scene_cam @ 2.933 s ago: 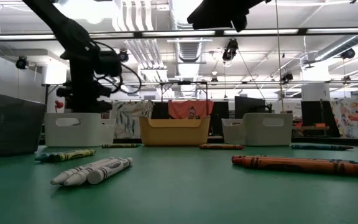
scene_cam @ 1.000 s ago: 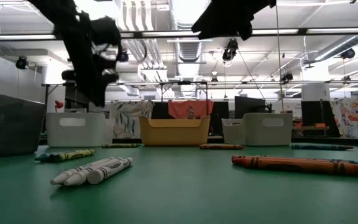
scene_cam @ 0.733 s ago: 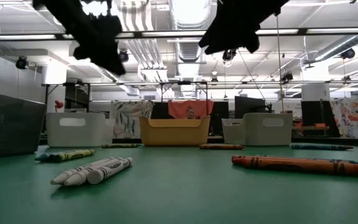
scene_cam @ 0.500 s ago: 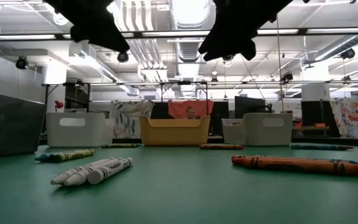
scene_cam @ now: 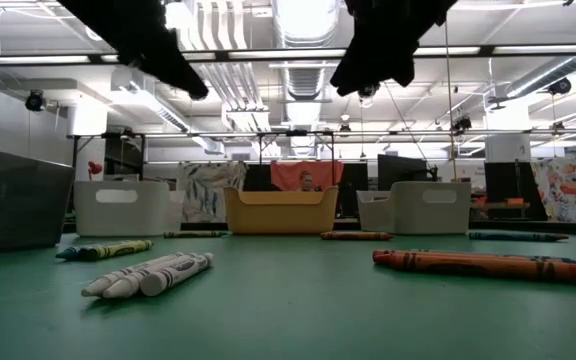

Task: Sort crayons
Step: Put the green crayon into the yellow bin

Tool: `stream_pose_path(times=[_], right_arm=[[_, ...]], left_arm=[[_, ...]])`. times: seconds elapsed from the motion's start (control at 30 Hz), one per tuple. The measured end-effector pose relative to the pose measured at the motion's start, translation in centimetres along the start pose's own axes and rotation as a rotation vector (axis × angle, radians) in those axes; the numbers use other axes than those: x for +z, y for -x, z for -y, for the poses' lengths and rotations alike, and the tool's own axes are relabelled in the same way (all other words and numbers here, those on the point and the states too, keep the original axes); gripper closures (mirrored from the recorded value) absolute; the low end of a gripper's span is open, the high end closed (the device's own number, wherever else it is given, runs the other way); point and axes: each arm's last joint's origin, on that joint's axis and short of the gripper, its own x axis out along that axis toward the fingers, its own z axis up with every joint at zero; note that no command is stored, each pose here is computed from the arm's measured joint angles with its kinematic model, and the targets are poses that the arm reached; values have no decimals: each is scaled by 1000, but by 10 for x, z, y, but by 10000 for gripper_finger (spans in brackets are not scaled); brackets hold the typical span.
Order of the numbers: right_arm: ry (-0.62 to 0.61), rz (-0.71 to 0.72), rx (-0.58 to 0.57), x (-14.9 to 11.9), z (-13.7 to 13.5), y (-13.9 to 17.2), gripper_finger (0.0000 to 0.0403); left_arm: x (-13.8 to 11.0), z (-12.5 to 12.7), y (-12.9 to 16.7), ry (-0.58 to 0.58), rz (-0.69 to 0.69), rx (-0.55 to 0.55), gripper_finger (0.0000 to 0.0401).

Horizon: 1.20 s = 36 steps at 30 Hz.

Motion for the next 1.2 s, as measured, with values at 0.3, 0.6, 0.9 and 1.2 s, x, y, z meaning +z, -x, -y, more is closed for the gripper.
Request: stream_pose_path(times=[0.3, 0.6, 0.9, 1.2], right_arm=[[69, -57, -19, 15, 0, 16, 280], [77, -110, -37, 5, 2, 13, 287], [80, -126, -51, -1, 4, 9, 282], [67, -125, -52, -1, 4, 9, 284]], left_arm=[[-11, -20, -48, -91, -190, -9, 296], [-28, -44, -87, -97, -359, -24, 296], [-44, -51, -117, -57, -487, 28, 296], [-51, -45, -137, -92, -551, 46, 296]])
